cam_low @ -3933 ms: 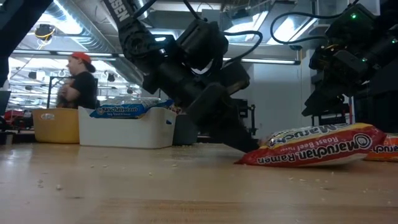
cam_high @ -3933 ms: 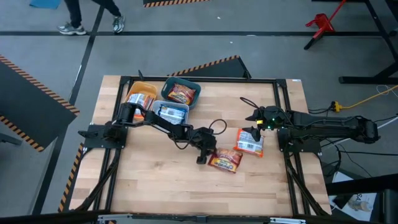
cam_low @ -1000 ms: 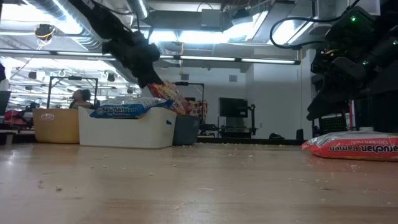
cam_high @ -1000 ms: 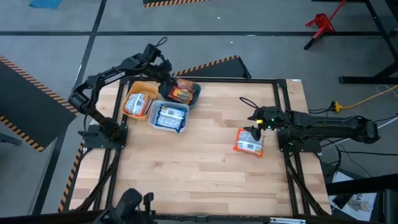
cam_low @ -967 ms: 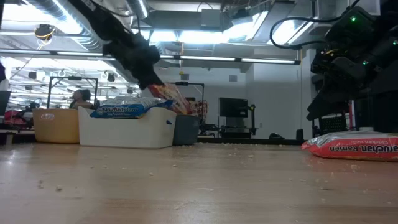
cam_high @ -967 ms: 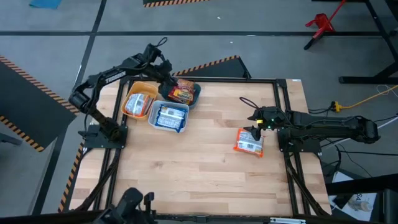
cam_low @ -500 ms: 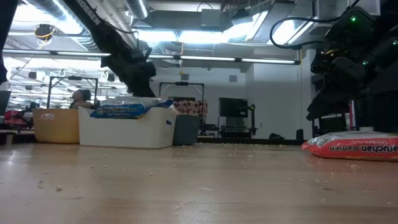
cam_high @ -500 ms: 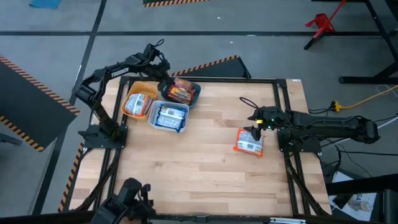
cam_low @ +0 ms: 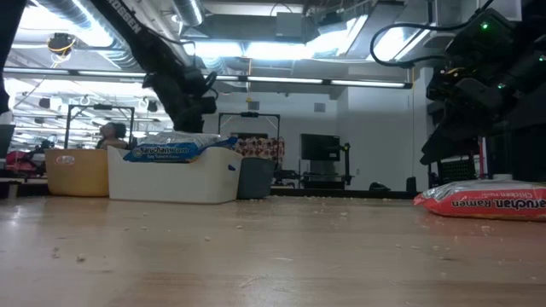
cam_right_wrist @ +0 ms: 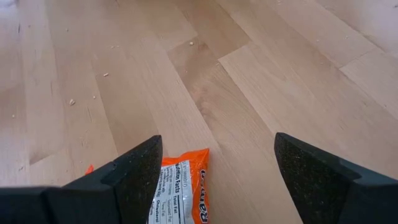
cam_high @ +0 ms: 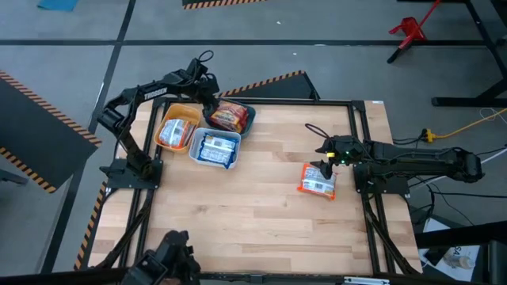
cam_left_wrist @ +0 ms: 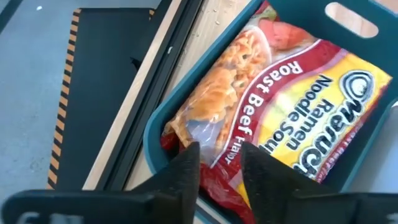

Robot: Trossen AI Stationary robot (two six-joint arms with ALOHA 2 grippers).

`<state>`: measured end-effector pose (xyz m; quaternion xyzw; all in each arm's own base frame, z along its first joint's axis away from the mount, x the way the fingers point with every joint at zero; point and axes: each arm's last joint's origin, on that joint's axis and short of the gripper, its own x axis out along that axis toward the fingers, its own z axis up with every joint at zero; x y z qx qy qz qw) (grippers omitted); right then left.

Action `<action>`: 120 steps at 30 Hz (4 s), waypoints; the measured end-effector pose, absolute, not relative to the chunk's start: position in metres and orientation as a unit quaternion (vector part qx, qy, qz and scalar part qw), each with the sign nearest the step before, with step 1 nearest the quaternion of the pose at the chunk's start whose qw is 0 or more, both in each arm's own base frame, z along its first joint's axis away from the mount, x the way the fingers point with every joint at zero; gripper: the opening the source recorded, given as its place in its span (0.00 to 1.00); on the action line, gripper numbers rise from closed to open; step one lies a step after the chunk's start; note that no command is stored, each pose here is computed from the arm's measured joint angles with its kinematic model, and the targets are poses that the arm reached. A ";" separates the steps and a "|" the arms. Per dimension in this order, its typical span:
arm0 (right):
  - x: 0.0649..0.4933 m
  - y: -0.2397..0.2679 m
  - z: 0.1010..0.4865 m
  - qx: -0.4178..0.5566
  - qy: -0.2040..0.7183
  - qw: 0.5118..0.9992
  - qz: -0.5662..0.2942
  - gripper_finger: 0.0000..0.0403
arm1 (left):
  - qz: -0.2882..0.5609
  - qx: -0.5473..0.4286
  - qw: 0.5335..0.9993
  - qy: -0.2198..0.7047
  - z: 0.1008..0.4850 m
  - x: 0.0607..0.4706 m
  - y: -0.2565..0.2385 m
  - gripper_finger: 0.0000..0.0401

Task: Sort Maruchan noodles
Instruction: Put the red noodle into the blue bin, then put the orange noodle into the yellow bin

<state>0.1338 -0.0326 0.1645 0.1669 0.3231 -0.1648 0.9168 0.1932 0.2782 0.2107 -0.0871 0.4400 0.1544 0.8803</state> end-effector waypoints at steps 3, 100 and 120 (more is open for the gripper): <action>0.134 -0.033 0.165 0.160 0.324 0.918 -0.162 0.74 | 0.153 -0.084 0.882 0.437 0.214 0.195 0.276 0.34; 0.252 0.029 0.188 0.274 0.349 0.890 -0.107 0.00 | -0.111 -0.090 0.964 0.224 0.326 0.349 0.029 0.49; 0.208 0.067 0.168 0.293 0.548 0.722 -0.304 0.00 | -0.098 -0.101 0.958 0.248 0.322 0.349 0.005 0.49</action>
